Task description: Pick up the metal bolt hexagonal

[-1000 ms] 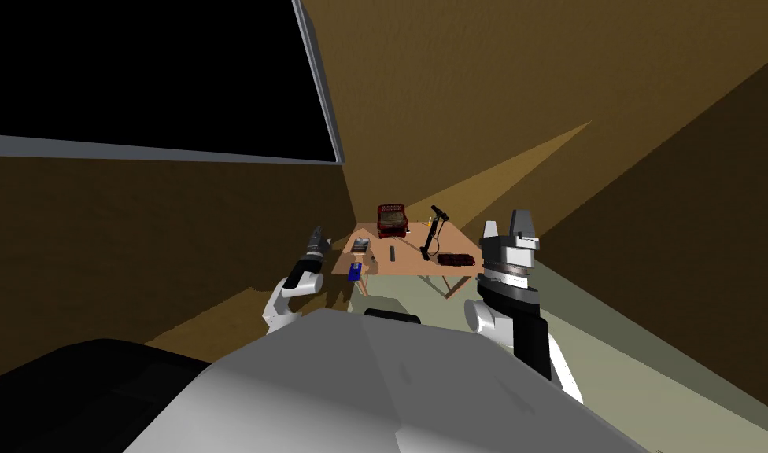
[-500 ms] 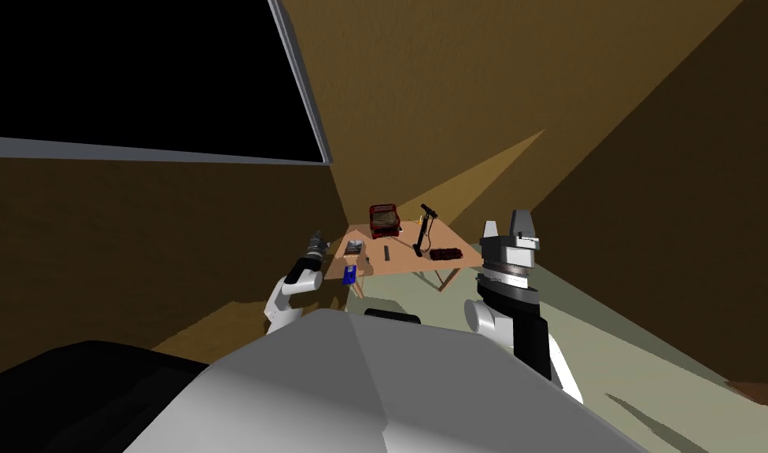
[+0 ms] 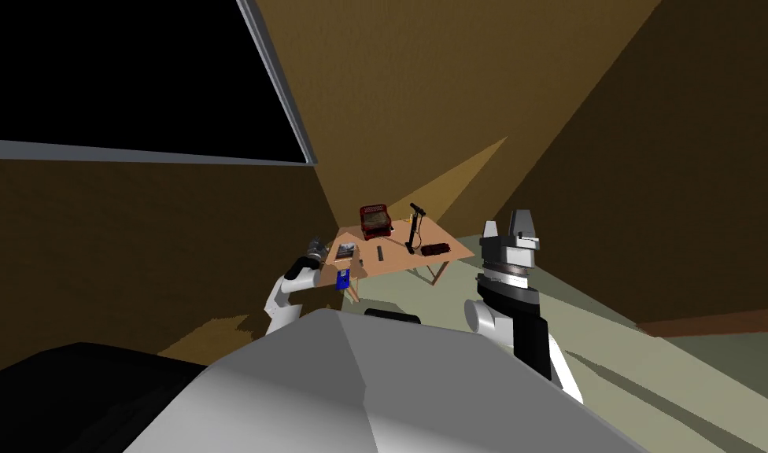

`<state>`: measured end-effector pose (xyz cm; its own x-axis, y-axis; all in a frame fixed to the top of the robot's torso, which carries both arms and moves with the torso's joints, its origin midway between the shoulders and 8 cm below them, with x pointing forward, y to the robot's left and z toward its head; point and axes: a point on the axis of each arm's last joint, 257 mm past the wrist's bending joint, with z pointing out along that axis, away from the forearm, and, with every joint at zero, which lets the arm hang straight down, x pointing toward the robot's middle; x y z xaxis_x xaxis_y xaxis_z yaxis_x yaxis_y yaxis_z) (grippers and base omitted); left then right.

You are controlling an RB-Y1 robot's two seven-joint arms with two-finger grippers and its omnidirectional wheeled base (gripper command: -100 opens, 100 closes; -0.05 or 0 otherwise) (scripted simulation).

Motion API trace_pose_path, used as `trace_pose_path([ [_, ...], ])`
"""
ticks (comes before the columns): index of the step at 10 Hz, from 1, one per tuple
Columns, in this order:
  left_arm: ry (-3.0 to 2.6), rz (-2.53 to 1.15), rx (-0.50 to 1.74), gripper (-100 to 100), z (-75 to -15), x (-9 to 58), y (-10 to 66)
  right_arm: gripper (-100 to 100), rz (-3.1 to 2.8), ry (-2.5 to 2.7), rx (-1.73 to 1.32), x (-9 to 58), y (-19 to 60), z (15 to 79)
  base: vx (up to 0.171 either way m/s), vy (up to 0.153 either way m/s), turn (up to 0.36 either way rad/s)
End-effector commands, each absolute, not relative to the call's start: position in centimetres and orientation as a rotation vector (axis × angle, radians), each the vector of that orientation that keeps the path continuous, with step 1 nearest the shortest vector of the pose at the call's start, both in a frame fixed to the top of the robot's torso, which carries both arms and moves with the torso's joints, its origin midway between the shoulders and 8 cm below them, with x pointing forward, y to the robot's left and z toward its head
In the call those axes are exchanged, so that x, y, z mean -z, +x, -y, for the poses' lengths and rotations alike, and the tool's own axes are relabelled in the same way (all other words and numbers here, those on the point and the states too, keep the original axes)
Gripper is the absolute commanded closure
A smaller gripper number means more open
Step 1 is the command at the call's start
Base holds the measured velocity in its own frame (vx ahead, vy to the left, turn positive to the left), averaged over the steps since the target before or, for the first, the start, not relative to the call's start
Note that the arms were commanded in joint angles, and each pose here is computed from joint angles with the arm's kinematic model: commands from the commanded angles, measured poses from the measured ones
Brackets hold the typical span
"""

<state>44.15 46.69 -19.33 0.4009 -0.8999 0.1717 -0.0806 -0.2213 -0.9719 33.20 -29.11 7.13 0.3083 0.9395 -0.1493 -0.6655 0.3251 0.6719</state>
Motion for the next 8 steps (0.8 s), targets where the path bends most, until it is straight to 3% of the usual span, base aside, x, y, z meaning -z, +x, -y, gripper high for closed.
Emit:
trace_pose_path([
  [1, -1.670, -0.890, 0.957, -100, -47.0, 20.8, 44.0, 0, -0.586, 0.551, -1.134, -7.1, 33.2, 29.1, -0.003, 0.016, -0.133],
  [8, -1.913, -0.867, 0.866, -100, -49.0, 26.8, 42.4, 0, -0.586, 0.551, -1.134, -7.1, 33.2, 29.1, 0.003, 0.011, -0.173],
])
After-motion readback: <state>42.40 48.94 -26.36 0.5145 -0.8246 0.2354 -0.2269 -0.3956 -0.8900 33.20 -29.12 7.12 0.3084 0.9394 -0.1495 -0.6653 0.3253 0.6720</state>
